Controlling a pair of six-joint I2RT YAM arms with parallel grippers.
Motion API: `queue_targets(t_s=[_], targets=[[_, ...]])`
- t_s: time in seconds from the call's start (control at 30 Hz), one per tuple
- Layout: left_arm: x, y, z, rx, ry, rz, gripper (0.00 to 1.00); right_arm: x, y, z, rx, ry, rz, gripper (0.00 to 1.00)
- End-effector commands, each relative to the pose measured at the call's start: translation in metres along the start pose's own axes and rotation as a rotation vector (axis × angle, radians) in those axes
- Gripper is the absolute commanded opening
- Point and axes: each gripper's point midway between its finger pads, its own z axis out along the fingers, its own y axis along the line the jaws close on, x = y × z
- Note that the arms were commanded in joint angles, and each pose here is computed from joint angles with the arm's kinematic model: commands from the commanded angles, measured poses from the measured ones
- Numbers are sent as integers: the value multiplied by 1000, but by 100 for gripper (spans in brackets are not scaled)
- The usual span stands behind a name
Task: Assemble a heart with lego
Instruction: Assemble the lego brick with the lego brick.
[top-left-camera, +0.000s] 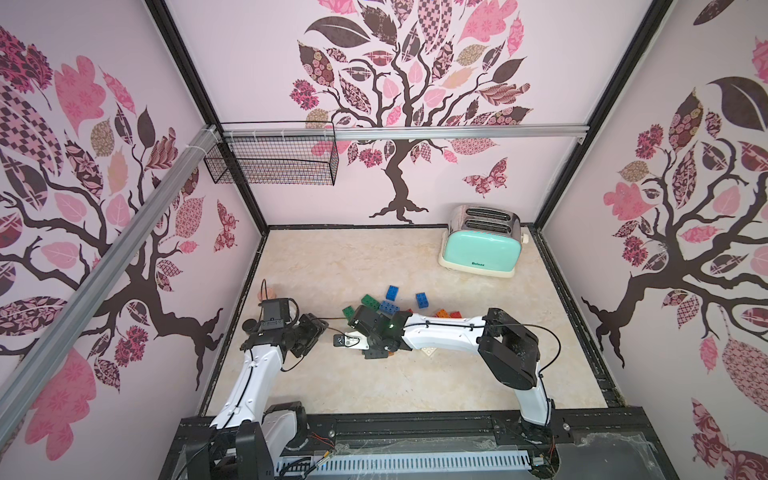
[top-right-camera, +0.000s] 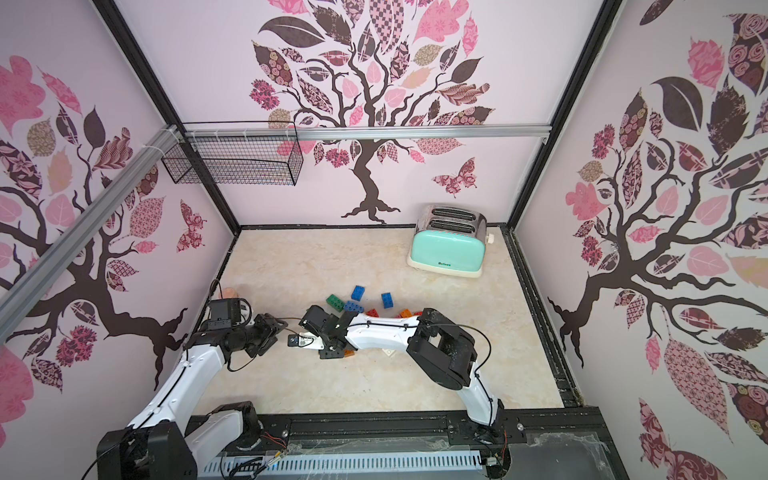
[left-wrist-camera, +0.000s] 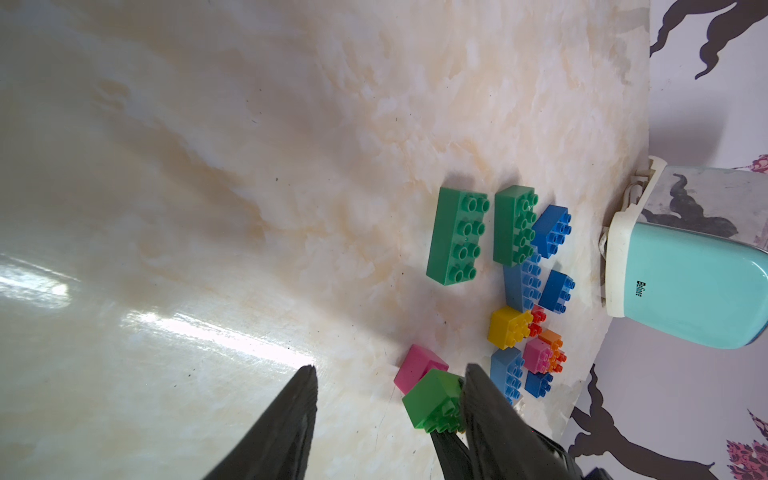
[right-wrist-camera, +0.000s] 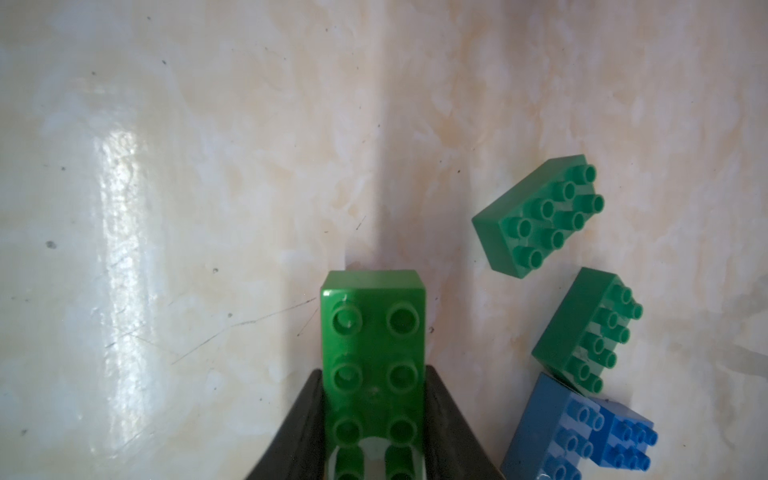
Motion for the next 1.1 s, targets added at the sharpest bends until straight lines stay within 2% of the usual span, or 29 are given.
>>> queue_targets(t_s=[0.0, 1.07], targets=[[-1, -2, -1, 22, -11, -3, 59, -7, 0, -11, -21, 3, -8, 22], [-1, -1, -2, 25, -15, -4, 59, -5, 6, 8, -60, 50, -5, 22]])
